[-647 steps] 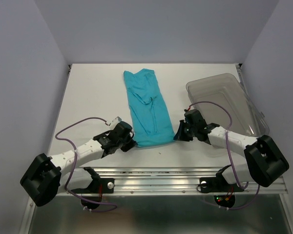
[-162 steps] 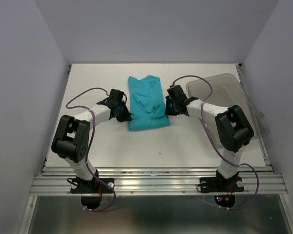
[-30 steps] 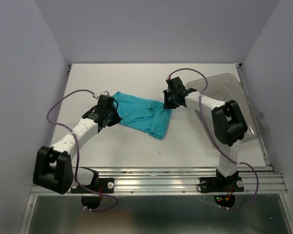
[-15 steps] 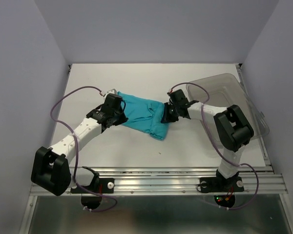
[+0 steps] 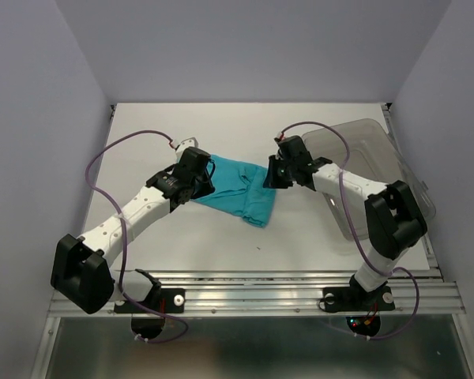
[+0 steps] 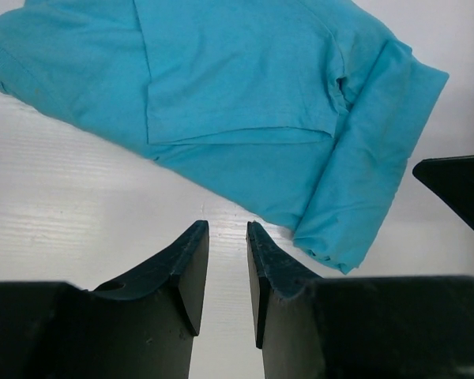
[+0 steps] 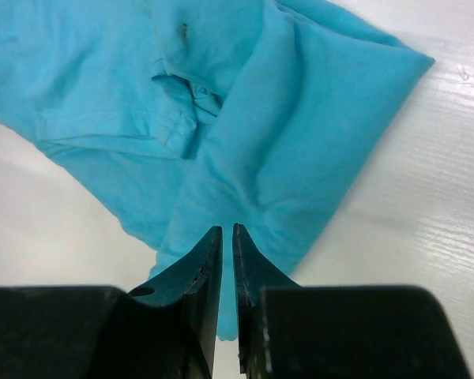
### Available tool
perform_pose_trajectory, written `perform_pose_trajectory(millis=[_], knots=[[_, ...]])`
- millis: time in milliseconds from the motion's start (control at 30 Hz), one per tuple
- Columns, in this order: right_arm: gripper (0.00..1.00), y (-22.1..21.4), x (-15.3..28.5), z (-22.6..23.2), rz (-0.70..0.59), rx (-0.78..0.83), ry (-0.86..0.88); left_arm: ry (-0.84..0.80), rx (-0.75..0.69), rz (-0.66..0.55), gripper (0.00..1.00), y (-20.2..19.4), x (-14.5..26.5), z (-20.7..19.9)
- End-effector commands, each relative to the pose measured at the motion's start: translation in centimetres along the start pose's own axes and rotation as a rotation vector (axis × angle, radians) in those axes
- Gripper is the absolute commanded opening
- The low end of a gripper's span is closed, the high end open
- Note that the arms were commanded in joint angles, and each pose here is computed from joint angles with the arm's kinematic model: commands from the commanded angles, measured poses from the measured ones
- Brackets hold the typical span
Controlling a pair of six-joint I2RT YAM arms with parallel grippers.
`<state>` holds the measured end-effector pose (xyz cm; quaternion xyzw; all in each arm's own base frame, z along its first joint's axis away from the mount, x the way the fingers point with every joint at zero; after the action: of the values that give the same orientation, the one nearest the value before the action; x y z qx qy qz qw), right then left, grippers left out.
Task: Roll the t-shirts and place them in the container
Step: Roll the T-shirt to the center of the board.
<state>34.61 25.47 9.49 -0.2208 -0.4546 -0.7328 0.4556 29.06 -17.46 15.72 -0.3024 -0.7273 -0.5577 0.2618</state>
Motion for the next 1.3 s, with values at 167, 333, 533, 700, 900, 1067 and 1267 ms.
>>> perform_pose_trajectory(millis=[167, 333, 533, 700, 900, 1067, 1267], knots=[[0.16, -4.2, -3.4, -1.4, 0.090, 0.011, -0.046, 0.044, 0.008, -0.051, 0.38, 1.6, 1.1, 0.5], [0.16, -7.2, -4.4, -2.7, 0.157, 0.009, -0.083, 0.057, 0.001, -0.057, 0.38, 1.7, 1.4, 0.8], [0.16, -10.4, -4.4, -0.7, 0.183, 0.012, -0.067, 0.077, -0.001, -0.085, 0.39, 2.7, 2.1, 1.1], [0.16, -11.1, -4.1, 0.8, 0.174, -0.013, -0.035, 0.086, -0.015, -0.080, 0.38, 2.5, 2.2, 1.4], [0.16, -11.6, -3.0, 4.4, 0.187, 0.025, 0.047, 0.086, -0.053, -0.064, 0.38, 1.5, 1.6, 1.6], [0.22, -8.4, -0.5, 6.2, 0.081, 0.069, 0.067, 0.067, -0.118, -0.075, 0.38, 0.9, 1.5, 0.5], [0.51, -0.2, 4.6, 2.0, -0.135, -0.024, -0.003, 0.028, -0.254, -0.124, 0.43, -0.3, 2.1, -1.6]])
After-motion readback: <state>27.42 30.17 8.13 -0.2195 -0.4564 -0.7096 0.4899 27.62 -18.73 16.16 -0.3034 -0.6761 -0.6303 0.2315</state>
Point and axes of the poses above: each gripper's point midway between its finger pads, its own x axis back along the fingers, its own z axis along the line the jaws close on, y = z × x, the point moved 1 cm from there along x, back along the fingers, and after that the axes turned 7 degrees about -x, right-handed, at the moved point
